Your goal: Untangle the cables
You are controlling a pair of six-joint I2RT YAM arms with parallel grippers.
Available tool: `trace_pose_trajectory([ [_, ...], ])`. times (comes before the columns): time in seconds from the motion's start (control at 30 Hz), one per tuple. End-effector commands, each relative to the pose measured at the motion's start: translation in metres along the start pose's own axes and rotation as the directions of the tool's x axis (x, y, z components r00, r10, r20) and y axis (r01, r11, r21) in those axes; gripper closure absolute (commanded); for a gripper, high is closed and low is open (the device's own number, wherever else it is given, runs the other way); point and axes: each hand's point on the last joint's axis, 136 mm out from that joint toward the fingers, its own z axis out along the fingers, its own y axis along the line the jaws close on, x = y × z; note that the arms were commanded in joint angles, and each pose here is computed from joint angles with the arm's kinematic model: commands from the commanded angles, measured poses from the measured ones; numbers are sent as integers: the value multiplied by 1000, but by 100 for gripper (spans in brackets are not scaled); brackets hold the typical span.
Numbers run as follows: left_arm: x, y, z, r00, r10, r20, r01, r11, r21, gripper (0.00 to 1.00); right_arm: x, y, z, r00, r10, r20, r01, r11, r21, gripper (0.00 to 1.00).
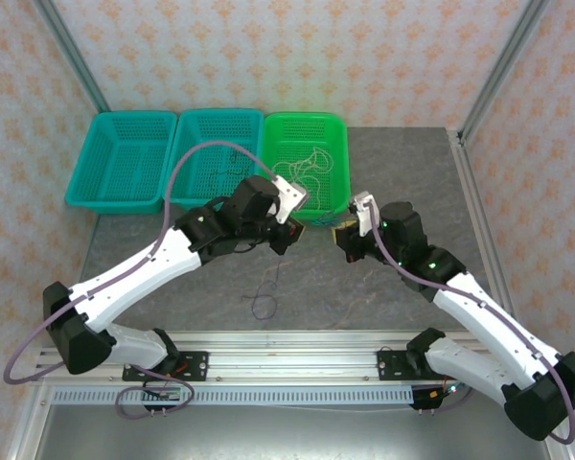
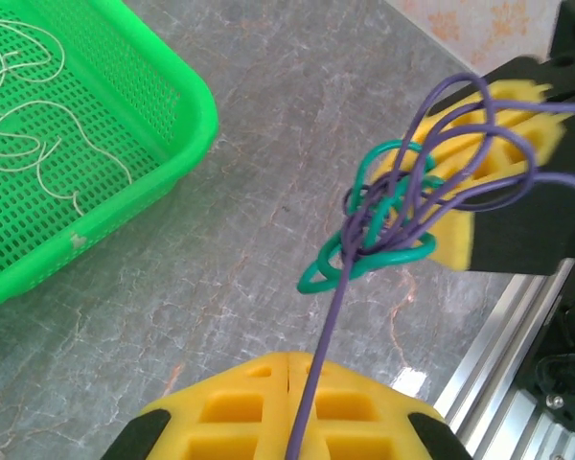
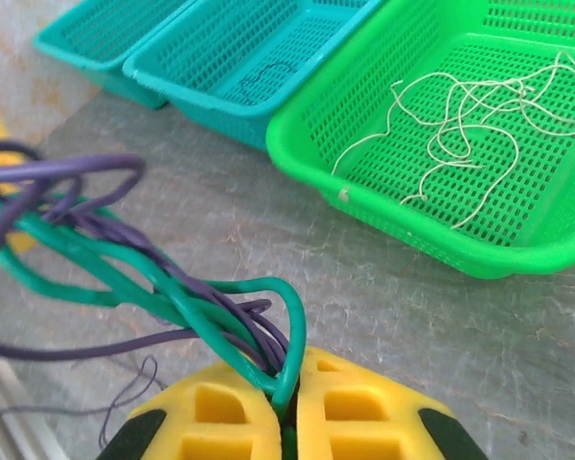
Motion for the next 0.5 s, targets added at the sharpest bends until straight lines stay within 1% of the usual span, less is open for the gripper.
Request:
trace_pose_trajectory([
  [0.0,-30,20,-45,979,-102,176,116,991,-69,100,72,-81,12,962,267,-59,-225,896,382,86],
  [0.07,-34,20,-52,968,-137,208,152,987,-55,100,99,-95,16,930,367,-39,-312,838,449,85],
  [0.1,-35,19,-55,963,-154,221,168,985,-46,100,114,-105,15,910,413,-24,-347,795,498,85],
  [0.17,-36,21,-59,955,-180,235,196,979,-47,100,135,-118,9,888,459,-3,-377,731,568,87],
  [0.23,-35,26,-61,950,-191,245,214,974,-71,100,145,-128,1,877,480,29,-394,682,616,88],
  [0.3,-32,39,-66,942,-213,258,253,958,-133,100,150,-141,-12,864,497,84,-423,623,658,87],
  [0.37,-29,59,-75,924,-253,286,318,925,-209,100,154,-154,-25,825,542,157,-488,546,681,87],
  [0.43,-26,81,-92,887,-314,338,412,870,-271,100,160,-168,-41,774,589,234,-552,447,704,87],
  [0.47,-24,93,-104,861,-346,374,464,835,-296,100,162,-173,-46,752,604,265,-578,410,706,87],
])
